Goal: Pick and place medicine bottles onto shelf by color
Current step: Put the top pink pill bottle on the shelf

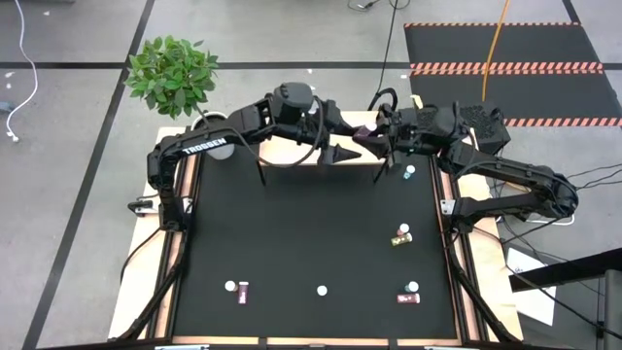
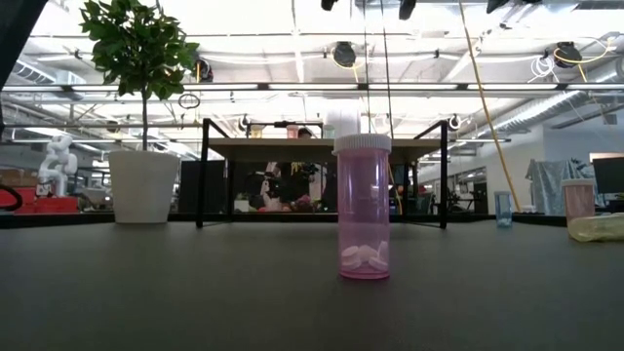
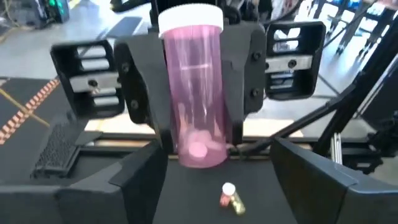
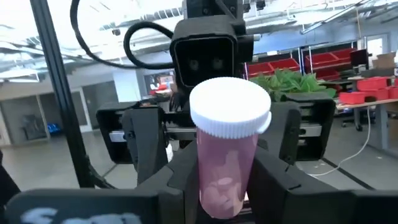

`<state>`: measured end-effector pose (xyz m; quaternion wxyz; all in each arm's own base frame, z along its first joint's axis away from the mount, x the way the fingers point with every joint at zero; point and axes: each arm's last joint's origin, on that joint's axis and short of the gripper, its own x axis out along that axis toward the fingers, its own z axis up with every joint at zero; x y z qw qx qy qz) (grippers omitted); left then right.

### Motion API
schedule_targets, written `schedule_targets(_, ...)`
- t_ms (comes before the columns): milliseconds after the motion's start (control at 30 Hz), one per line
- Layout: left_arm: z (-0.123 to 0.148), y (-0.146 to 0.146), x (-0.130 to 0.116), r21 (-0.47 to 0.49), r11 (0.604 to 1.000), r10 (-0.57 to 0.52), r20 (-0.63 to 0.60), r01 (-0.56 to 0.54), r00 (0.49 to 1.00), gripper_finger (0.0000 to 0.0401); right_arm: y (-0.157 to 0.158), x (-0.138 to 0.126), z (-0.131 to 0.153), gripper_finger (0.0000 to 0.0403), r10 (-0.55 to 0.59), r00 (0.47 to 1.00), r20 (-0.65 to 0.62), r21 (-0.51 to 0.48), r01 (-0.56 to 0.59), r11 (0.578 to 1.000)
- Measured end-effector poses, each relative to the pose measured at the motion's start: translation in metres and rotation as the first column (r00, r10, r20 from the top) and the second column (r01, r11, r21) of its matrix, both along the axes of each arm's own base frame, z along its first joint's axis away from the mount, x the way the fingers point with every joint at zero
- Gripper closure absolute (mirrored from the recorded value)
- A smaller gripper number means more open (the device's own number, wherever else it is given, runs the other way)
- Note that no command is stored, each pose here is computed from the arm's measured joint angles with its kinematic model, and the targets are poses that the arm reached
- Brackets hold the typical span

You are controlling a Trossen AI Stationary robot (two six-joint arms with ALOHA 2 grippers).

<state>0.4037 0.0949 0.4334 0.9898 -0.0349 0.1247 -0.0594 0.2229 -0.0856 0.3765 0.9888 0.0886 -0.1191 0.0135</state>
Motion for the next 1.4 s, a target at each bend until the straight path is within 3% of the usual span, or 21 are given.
schedule_targets(600, 0.01, 0.012, -0.001, -0.095, 0.995, 0.035, 0.087, -0.027, 0.996, 0.0211, -0.003, -0.013, -0.004, 0.0305, 0.006, 1.0, 0.01, 0.097, -0.007, 0.995)
schedule_targets(1400, 0.011, 0.01, 0.0, -0.035, 0.998, 0.064, 0.109, -0.061, 0.992, 0.0215, -0.004, -0.014, 0.001, 0.0305, -0.006, 0.998, 0.067, 0.085, 0.0, 0.996)
